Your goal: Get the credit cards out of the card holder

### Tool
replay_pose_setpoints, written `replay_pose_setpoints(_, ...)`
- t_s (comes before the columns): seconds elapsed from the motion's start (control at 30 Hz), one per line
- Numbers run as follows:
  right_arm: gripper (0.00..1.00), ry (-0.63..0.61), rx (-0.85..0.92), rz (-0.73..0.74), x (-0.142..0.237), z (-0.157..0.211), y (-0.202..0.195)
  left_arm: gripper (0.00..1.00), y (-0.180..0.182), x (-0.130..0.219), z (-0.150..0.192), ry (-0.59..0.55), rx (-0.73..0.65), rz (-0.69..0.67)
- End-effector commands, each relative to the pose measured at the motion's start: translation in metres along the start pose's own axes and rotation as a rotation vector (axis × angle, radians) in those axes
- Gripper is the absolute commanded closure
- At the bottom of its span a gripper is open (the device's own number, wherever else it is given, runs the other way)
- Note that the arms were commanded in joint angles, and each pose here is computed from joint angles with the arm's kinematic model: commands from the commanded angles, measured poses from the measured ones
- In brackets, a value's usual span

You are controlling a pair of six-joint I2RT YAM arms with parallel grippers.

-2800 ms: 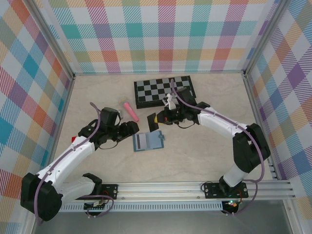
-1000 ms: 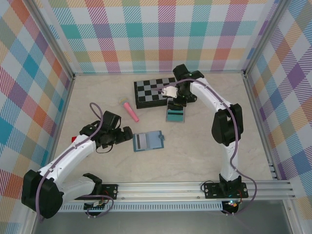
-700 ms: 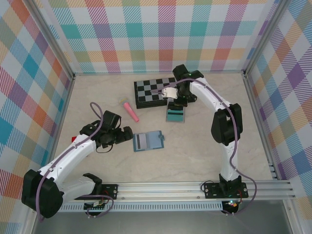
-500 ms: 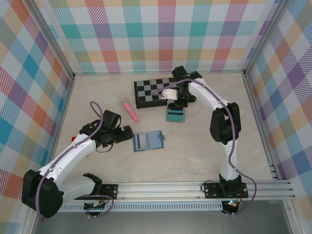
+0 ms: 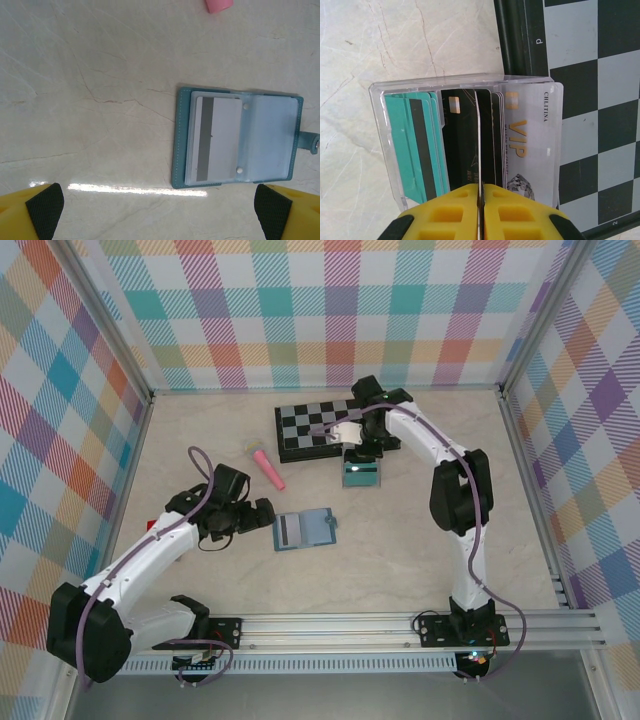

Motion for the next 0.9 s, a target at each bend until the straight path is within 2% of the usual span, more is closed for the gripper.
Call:
replay_pose_setpoints(0.0,0.90,-0.003,0.029,-0.021,-0.011,0.000,0.003,0.00,0.000,0.005,-0.004,0.004,-0.007,0.004)
replay_pose_setpoints(0.4,0.87,0.034,0.053,0.006,-0.020,0.004,-0.001,0.00,0.000,0.001,-0.001,0.016,-0.006,0.009)
replay_pose_setpoints(0.7,0.76,0.022,0.050,0.040,-0.023,-0.001,-0.004,0.00,-0.001,0.001,0.000,0.012,-0.013,0.020)
replay_pose_setpoints(0.87,0.75,-0.007,0.014,0.096,-0.014,-0.007,-0.013,0.00,0.000,0.003,0.001,0.007,-0.012,0.021)
Point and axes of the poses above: each hand's point on the last joint's axis, 136 mm out from that joint toward the fingers, its own x axis back along the fingers, its own y axis along the line the jaws close on, z = x × y, the point moved 3 cm from there along x, back along the fingers, and after that the axes turned 15 degrees about -x, right-handed, at the moved point
